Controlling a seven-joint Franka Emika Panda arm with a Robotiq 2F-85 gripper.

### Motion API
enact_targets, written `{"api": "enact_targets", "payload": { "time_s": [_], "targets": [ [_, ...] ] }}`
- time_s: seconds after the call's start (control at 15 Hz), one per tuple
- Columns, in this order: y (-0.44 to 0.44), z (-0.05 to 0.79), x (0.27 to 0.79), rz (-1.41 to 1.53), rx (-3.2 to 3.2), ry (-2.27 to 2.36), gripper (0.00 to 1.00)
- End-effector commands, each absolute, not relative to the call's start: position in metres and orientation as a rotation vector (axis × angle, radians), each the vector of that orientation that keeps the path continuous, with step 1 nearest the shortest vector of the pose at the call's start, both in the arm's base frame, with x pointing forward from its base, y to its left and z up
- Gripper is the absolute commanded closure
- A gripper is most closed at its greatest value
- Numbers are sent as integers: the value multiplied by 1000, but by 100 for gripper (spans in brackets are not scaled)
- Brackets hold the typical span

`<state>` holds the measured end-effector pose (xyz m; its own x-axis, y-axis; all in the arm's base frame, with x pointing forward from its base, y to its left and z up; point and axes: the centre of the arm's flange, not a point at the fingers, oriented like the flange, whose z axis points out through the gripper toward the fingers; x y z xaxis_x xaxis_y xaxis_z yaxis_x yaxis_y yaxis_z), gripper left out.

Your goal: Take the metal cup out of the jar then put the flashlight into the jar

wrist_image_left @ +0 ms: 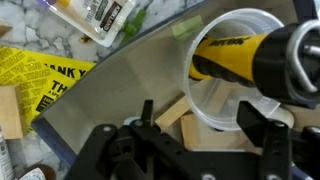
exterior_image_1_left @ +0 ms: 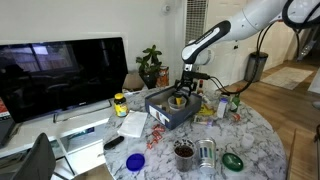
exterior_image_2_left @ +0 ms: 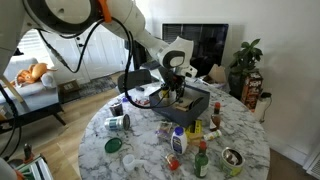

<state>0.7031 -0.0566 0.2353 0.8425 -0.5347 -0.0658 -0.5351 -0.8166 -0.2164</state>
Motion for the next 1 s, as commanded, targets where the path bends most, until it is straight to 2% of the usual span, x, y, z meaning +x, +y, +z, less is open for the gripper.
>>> {"api": "enact_targets", "payload": {
  "time_s": [0.0,0.33,0.6,0.93],
  "targets": [
    [-64,262,691,8,-2825,913,0],
    [-59,328,667,-5,-2940,857,0],
    [-10,392,632,-24,-3047,506,0],
    [45,432,593,-57,-3072,78,0]
  ]
}}
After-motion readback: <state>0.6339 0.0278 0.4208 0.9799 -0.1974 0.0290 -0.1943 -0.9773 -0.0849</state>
